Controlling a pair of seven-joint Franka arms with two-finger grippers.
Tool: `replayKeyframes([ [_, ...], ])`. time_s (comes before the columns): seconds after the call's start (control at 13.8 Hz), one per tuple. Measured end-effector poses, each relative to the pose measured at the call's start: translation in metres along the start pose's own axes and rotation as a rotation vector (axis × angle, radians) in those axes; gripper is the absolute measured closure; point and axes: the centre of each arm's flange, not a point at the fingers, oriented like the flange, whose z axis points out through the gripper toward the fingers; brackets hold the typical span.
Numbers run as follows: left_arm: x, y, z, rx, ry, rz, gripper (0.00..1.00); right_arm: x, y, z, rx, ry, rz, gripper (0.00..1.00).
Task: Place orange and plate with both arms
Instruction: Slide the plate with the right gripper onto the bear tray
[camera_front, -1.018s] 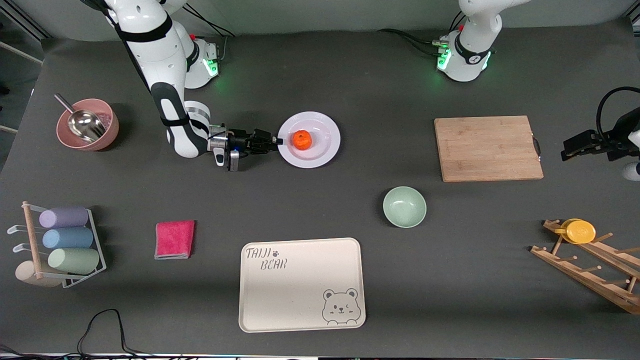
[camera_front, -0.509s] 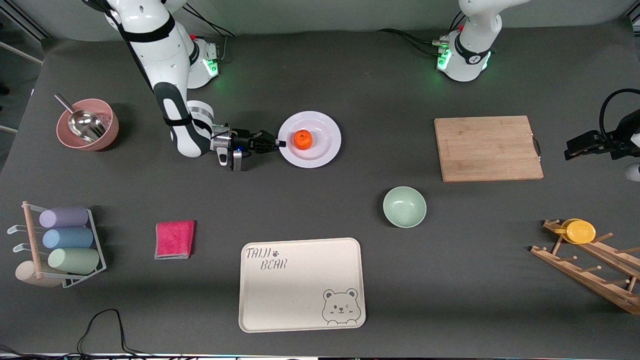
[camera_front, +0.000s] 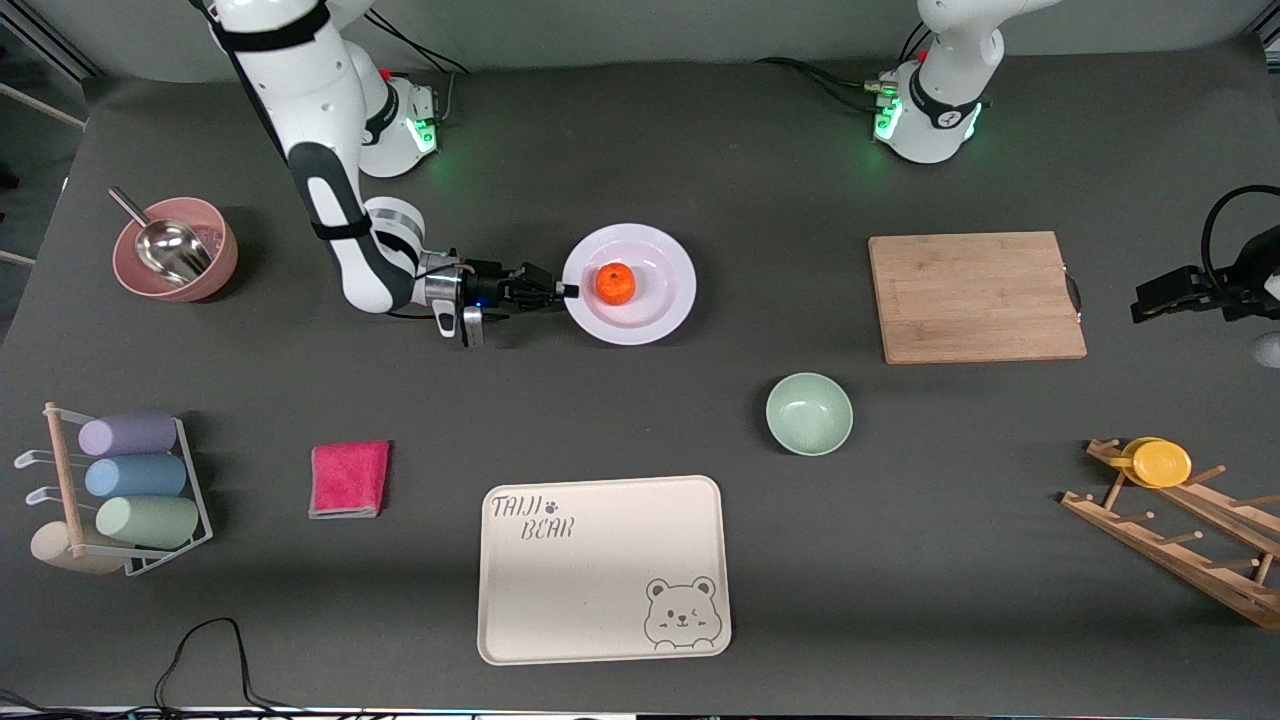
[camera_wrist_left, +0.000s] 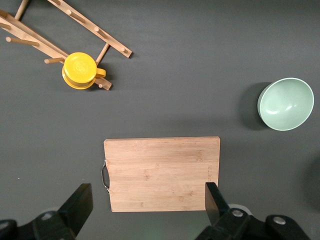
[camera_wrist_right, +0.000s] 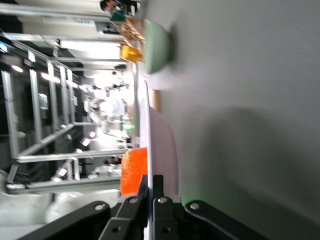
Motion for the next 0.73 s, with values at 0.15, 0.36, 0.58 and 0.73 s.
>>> replayKeyframes([
  [0.15, 0.000, -0.006, 0.002, 0.000, -0.004, -0.010, 0.00, 0.013, -0.040, -0.002, 0.042, 0.013, 0.030, 0.96],
  [0.36, -0.002, -0.010, -0.001, 0.001, 0.001, -0.015, 0.00, 0.037, -0.061, -0.014, 0.028, 0.028, 0.021, 0.96],
  [0.58, -0.008, -0.006, -0.013, 0.006, 0.013, -0.011, 0.00, 0.087, -0.069, -0.029, 0.011, 0.050, -0.020, 0.96],
  [0.73, -0.010, -0.006, -0.018, 0.009, 0.021, -0.011, 0.00, 0.131, -0.071, -0.031, 0.006, 0.079, -0.055, 0.96],
])
